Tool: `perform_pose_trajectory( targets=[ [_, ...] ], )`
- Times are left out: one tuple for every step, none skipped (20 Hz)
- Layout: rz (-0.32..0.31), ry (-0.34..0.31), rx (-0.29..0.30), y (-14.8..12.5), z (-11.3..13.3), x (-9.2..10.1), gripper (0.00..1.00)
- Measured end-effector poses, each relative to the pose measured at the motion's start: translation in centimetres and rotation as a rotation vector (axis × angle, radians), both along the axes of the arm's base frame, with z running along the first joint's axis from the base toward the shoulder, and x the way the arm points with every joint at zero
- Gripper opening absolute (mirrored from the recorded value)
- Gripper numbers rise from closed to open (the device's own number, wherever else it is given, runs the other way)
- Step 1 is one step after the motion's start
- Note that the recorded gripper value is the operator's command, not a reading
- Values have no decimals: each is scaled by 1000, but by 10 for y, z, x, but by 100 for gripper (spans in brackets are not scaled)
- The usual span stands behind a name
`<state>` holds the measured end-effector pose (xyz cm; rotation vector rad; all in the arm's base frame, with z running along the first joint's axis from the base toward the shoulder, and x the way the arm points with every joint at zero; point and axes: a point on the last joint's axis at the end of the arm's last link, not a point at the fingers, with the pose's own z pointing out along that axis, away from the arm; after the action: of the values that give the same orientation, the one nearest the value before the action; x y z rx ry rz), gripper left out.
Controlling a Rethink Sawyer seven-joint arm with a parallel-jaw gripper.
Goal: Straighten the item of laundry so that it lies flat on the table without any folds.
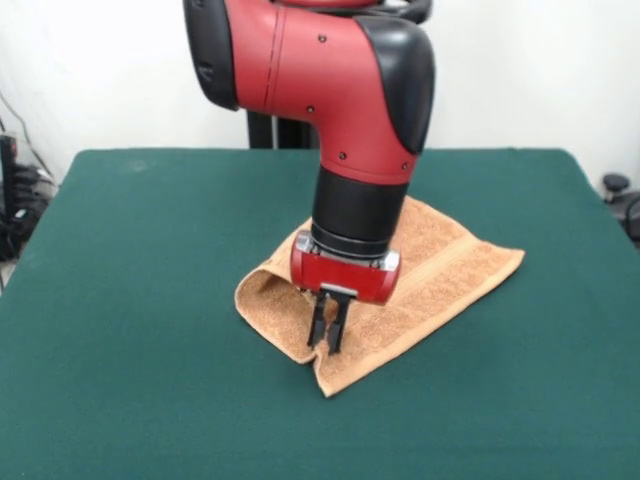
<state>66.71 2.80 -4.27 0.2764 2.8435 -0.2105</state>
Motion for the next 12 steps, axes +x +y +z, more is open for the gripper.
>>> perform_pose_trajectory(
  targets=[
    [2,-6,1,1,-2,0,0],
    [5,-12,2,1,-4,0,0],
    [6,-20,2,1,-4,1,100],
    [6,-20,2,1,-4,1,100],
    [6,-20,1,1,-4,1,100],
    [5,-20,-2,-1,-4,0,100],
    [5,-19,-6,-2,-3,0,100],
    [4,-19,-8,-4,-3,0,100],
    [4,-18,-11,-5,-3,-1,100],
    [4,-18,-12,-5,-3,-1,100],
    [4,-18,-13,-5,-3,-1,100],
    [5,-18,-13,-5,-3,-1,100]
  ],
)
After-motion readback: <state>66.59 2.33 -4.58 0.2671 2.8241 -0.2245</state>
